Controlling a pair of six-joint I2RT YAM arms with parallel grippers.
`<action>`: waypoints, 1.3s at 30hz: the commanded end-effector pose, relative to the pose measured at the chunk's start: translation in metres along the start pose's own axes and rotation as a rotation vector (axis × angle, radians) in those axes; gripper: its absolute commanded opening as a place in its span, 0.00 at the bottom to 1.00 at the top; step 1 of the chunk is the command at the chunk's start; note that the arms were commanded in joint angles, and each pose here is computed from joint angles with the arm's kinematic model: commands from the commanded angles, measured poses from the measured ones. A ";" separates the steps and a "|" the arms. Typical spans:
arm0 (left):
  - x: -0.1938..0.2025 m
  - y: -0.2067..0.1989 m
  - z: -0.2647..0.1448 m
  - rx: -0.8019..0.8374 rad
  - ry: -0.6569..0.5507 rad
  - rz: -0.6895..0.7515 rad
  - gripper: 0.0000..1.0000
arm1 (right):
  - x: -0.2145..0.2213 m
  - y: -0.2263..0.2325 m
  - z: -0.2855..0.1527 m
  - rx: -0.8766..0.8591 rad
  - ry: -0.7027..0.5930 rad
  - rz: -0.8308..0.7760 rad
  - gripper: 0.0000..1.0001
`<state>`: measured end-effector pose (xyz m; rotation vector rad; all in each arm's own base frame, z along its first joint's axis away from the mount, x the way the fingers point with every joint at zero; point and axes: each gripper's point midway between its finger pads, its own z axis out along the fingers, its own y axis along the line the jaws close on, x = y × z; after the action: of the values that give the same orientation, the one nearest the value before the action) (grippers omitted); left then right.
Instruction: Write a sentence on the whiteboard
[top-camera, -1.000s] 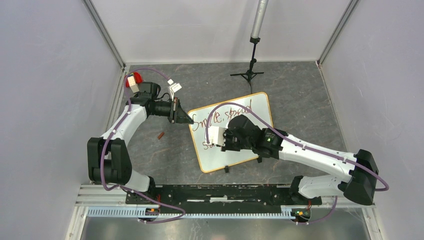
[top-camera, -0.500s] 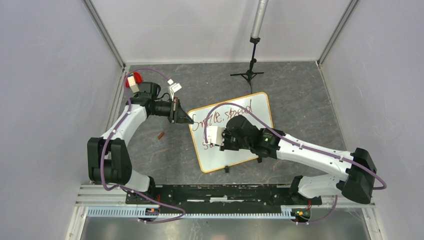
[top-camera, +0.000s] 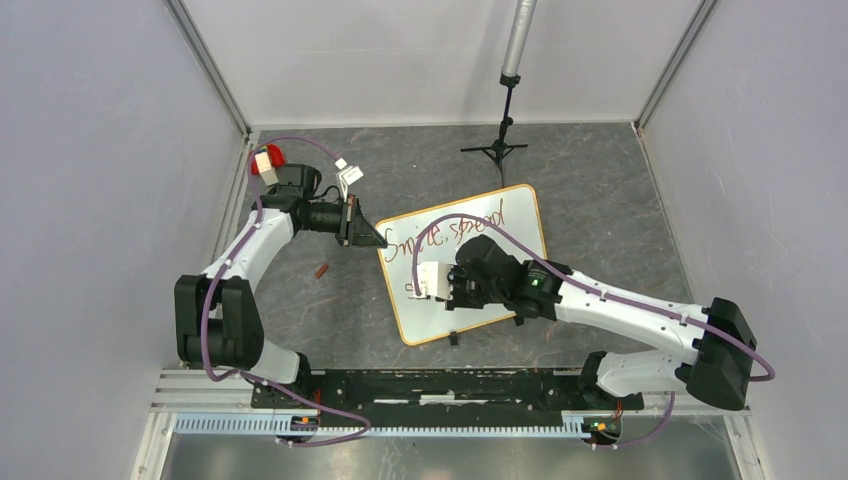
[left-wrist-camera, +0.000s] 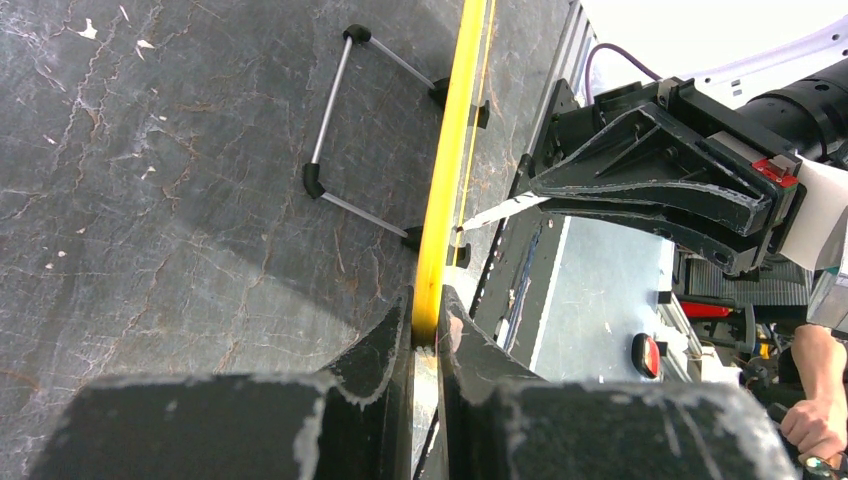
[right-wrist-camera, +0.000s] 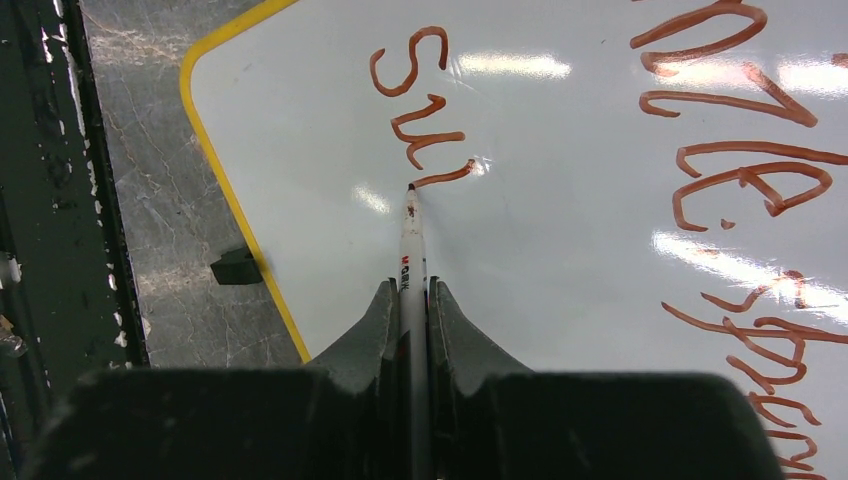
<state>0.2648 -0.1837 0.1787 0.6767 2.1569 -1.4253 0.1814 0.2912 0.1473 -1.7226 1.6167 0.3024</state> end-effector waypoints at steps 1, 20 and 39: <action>-0.006 0.008 0.000 -0.045 -0.009 0.053 0.02 | -0.010 -0.014 -0.004 0.046 -0.016 -0.010 0.00; -0.009 0.007 0.000 -0.046 -0.011 0.055 0.02 | -0.003 -0.041 -0.016 0.149 0.000 0.047 0.00; -0.007 0.009 0.001 -0.047 -0.008 0.052 0.02 | 0.015 -0.005 -0.007 0.000 0.023 0.037 0.00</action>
<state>0.2649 -0.1836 0.1786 0.6765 2.1575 -1.4244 0.1913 0.2796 0.1518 -1.6721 1.6529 0.2954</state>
